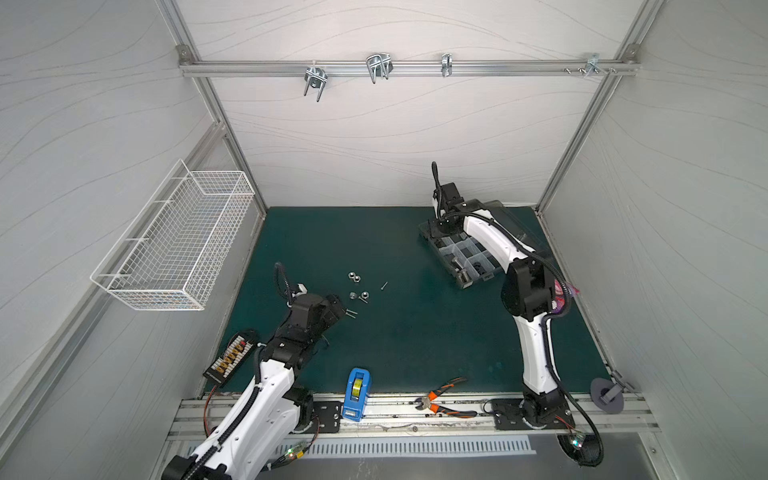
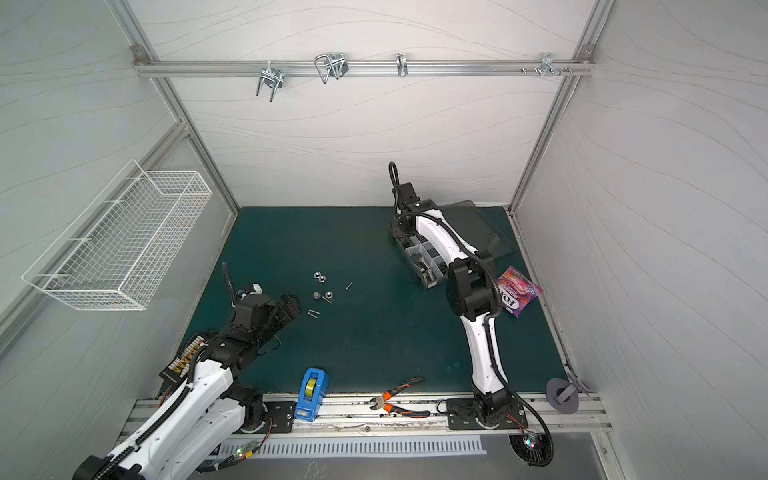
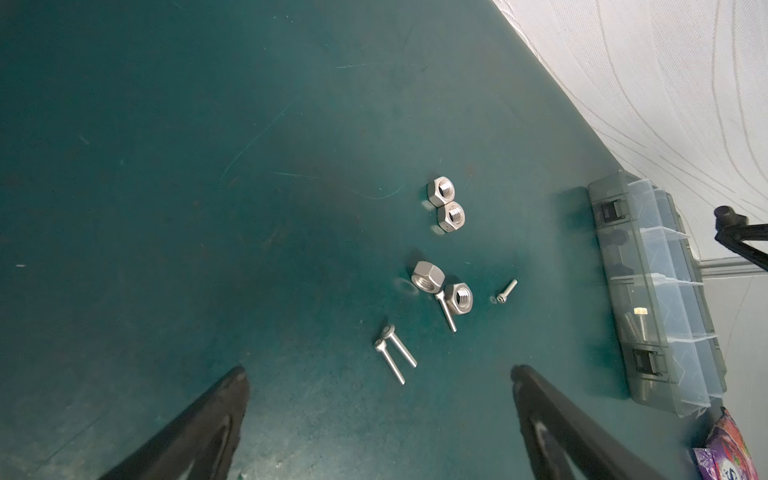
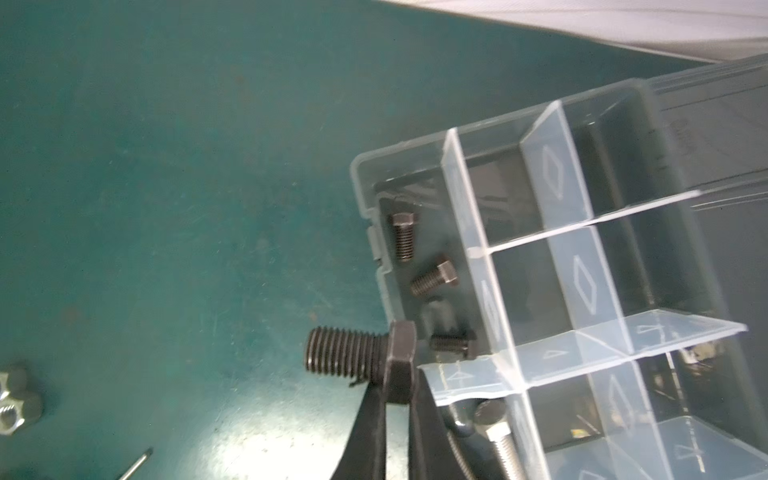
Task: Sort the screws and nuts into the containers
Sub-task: 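Carry the black bolt with the right gripper over the organizer, then open the right gripper to drop the bolt into the black-bolt compartment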
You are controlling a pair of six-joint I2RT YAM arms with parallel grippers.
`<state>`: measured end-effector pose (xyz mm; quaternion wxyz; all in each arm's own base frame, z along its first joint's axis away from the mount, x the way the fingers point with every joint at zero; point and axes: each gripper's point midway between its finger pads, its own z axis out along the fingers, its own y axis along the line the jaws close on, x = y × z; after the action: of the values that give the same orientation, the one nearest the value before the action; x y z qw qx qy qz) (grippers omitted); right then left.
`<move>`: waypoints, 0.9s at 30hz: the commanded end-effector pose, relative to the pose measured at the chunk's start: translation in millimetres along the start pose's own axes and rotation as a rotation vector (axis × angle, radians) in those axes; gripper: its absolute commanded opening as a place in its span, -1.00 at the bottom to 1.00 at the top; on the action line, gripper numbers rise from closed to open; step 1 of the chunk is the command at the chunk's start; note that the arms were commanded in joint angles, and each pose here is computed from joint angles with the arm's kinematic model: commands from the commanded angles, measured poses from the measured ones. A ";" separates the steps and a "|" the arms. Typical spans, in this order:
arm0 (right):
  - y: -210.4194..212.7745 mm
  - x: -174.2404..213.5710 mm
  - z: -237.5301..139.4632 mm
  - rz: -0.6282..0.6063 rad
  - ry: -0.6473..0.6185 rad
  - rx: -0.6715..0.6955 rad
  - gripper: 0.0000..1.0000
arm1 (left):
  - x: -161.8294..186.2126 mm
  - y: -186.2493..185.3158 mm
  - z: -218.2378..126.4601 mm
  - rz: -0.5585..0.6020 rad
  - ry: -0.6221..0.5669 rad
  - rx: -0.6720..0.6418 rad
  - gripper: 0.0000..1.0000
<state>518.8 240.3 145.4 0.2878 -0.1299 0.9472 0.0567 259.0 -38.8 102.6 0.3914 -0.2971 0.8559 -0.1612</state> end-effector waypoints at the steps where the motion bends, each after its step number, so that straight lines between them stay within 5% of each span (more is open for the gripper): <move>1: -13.9 3.1 11.9 -0.004 0.034 0.030 -1.00 | -13.8 -15.9 -4.4 -0.015 -0.039 0.050 0.99; 14: -32.2 16.8 43.3 0.003 0.098 0.056 -1.00 | -16.3 -17.8 -6.2 -0.014 -0.046 0.056 0.99; 27: -29.5 21.5 49.7 -0.006 0.119 0.040 -0.38 | -20.5 -20.7 -7.2 -0.010 -0.056 0.057 0.99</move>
<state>537.0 220.0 99.8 0.2478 -0.1264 0.9600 0.0328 259.0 -39.4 102.6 0.3907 -0.2961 0.8563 -0.1624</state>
